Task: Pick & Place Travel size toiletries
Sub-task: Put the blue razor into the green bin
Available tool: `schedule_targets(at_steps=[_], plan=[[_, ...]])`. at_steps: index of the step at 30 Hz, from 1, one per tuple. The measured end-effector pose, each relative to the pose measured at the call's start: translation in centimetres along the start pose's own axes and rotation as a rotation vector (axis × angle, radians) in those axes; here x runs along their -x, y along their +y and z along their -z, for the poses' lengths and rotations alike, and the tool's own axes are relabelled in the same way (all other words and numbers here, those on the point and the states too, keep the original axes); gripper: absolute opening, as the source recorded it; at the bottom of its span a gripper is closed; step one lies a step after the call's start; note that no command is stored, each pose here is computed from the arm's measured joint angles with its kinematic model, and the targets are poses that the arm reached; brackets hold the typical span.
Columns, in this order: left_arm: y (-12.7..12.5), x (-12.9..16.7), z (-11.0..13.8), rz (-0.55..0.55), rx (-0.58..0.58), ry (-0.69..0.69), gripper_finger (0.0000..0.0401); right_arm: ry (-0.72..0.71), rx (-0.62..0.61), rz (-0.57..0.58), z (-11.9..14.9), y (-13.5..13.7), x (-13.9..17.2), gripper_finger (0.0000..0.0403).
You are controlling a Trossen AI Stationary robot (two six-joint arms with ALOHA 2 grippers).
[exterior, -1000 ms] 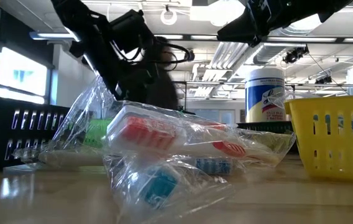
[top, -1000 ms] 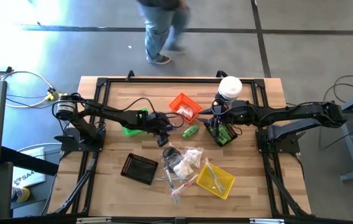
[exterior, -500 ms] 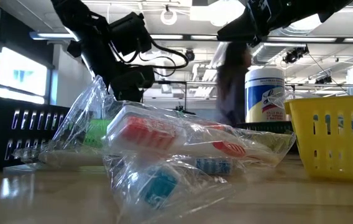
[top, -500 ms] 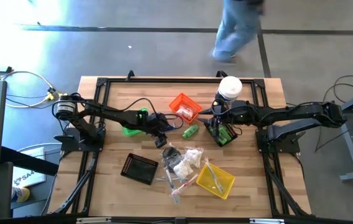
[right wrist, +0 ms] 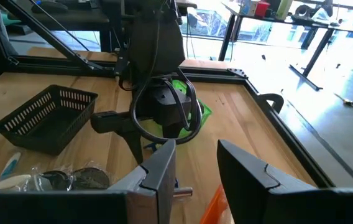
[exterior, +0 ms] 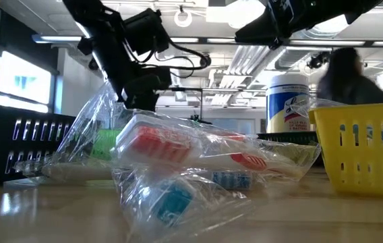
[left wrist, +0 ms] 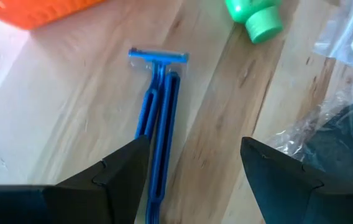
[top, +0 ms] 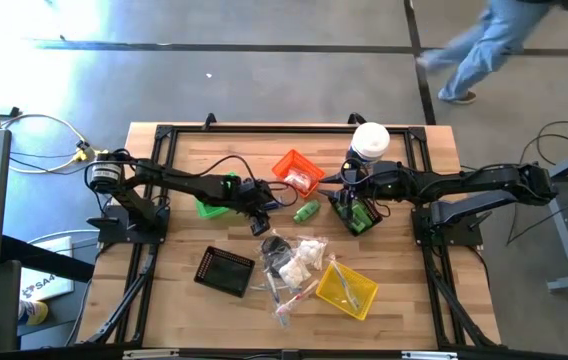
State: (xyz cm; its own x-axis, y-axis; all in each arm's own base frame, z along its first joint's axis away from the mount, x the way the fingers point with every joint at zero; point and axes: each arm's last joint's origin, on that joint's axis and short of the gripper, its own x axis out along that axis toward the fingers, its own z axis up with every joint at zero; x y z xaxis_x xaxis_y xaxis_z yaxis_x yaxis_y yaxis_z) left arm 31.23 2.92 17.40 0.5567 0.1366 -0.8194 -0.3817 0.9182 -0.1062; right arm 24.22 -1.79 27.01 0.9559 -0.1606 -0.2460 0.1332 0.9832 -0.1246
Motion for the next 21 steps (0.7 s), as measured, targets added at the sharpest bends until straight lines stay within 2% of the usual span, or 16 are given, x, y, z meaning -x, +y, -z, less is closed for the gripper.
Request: schedule_targets(at_steps=[9,13,16,21], plan=[[-0.5,0.2,-1.7,-0.002,-0.018,-0.020,0.0248,-0.003,0.003,0.000,0.0,0.0,0.0,0.0111],[-0.8,-1.1,-1.5,-0.017,0.004,0.029,0.0248,-0.005,0.003,0.000,0.0,0.0,0.0,0.0111],[-1.0,-2.1,-1.4,-0.043,0.006,0.117,0.0248,-0.006,0.003,0.001,-0.1,0.0,0.0,0.0111],[-1.3,-2.8,-2.3,-0.079,0.004,0.198,0.0248,-0.006,0.006,0.001,-0.1,0.0,0.0,0.0111]])
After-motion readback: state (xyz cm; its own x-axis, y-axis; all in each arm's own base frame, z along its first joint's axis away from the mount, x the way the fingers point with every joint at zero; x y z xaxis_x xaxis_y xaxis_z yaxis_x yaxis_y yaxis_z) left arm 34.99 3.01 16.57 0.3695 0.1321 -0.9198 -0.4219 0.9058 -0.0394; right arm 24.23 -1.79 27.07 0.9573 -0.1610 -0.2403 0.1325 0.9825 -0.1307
